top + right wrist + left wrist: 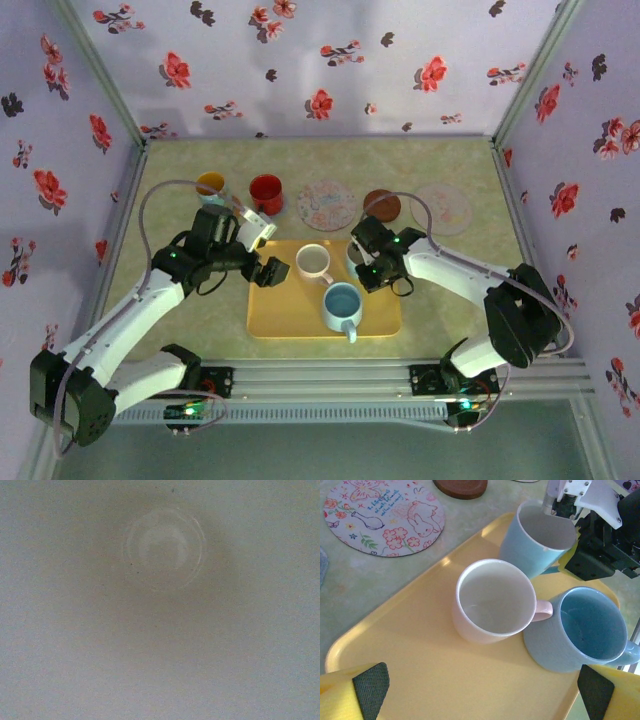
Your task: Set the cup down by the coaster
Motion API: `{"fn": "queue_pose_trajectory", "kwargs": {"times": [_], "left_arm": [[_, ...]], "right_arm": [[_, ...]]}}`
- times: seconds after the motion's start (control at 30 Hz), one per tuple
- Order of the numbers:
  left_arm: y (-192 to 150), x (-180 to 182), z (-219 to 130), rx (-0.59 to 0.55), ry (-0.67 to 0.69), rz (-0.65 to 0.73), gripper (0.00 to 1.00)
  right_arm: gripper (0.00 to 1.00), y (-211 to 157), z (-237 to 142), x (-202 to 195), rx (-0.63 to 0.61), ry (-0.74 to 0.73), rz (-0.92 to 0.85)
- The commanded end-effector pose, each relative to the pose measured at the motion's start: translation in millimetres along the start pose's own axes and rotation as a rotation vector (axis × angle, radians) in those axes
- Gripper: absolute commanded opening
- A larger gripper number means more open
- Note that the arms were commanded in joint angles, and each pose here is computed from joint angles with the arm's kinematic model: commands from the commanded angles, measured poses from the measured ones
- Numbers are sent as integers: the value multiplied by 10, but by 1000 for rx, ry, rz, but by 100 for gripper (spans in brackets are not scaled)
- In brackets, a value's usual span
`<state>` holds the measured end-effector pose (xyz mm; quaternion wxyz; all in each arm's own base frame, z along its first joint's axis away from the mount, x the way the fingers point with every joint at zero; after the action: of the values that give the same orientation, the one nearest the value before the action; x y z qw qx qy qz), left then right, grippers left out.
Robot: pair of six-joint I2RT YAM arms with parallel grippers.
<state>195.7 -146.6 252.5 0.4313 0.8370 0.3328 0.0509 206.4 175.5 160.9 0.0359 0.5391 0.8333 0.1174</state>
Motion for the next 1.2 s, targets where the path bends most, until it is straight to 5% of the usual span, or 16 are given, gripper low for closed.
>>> {"fn": "queue_pose_trajectory", "kwargs": {"times": [0.0, 0.13, 0.53, 1.17], "left_arm": [[54, -17, 11, -28, -13, 41, 100], [99, -24, -16, -49, -8, 50, 100], [282, -41, -148, -139, 38, 92, 100], [479, 174, 84, -192, 79, 96, 100]], "right_arm": [[8, 18, -99, -14, -46, -26, -18], [0, 51, -226, -22, -96, -35, -24], [0, 342, -693, -59, -255, -32, -5], [0, 1291, -696, -18, -246, -45, -21]]}}
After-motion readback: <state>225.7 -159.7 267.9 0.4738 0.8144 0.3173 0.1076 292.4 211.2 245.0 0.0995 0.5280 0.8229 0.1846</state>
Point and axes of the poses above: each hand's point on the last joint's axis, 136 mm out from that joint toward the fingers, its own z axis out along the fingers, its own x axis along the line the jaws close on, y = z × x, the point moved 10 cm from there along -z, back along the fingers, and after that the axes turned 1 degree about z, right-handed, at the moved point
